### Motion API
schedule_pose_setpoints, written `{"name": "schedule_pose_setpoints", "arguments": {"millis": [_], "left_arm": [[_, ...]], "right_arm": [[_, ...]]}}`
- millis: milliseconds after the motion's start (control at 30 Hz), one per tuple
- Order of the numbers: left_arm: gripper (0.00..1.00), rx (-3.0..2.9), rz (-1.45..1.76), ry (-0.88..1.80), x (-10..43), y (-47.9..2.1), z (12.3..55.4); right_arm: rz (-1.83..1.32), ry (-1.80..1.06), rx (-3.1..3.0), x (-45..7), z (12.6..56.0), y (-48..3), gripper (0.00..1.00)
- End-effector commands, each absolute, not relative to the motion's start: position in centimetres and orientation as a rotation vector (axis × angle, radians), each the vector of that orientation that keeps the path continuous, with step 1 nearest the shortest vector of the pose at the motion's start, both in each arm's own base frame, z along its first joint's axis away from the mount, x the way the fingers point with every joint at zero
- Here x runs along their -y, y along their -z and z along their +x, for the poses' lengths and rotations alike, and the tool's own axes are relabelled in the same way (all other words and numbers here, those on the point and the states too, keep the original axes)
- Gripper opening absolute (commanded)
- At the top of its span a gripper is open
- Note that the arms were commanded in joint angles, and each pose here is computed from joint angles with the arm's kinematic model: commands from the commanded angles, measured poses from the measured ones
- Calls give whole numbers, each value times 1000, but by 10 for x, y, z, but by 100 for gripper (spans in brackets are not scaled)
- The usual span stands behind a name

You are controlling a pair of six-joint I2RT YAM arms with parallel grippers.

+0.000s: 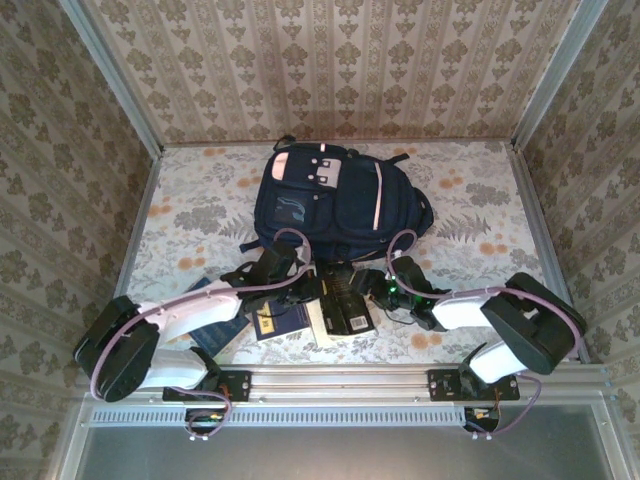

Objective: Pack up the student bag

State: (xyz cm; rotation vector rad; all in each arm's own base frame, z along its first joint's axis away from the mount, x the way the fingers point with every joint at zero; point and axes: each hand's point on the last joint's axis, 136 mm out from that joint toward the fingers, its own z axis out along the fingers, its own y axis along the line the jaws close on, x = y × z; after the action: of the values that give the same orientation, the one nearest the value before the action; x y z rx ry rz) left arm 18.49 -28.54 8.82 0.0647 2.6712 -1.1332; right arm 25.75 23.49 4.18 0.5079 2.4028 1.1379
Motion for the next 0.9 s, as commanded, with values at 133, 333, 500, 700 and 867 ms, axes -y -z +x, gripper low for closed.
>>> {"name": "schedule_pose_setpoints", "arguments": {"millis": [133, 333, 500, 700, 867], "left_arm": [[0, -2470, 402, 1248, 288, -144, 166], [0, -2295, 458, 1330, 281, -170, 159], [0, -2221, 483, 1394, 281, -184, 152], [0, -2125, 496, 1470, 283, -203, 148], [0, -2065, 517, 1520, 286, -217, 143]], "right_arm": [[334, -939, -2458, -209, 235, -63, 82], [243, -986, -2450, -205, 225, -72, 92], [196, -1183, -2372, -221, 219, -83, 100], [93, -1494, -2230, -252, 215, -113, 100], [59, -1635, -2161, -270, 216, -125, 100]]}}
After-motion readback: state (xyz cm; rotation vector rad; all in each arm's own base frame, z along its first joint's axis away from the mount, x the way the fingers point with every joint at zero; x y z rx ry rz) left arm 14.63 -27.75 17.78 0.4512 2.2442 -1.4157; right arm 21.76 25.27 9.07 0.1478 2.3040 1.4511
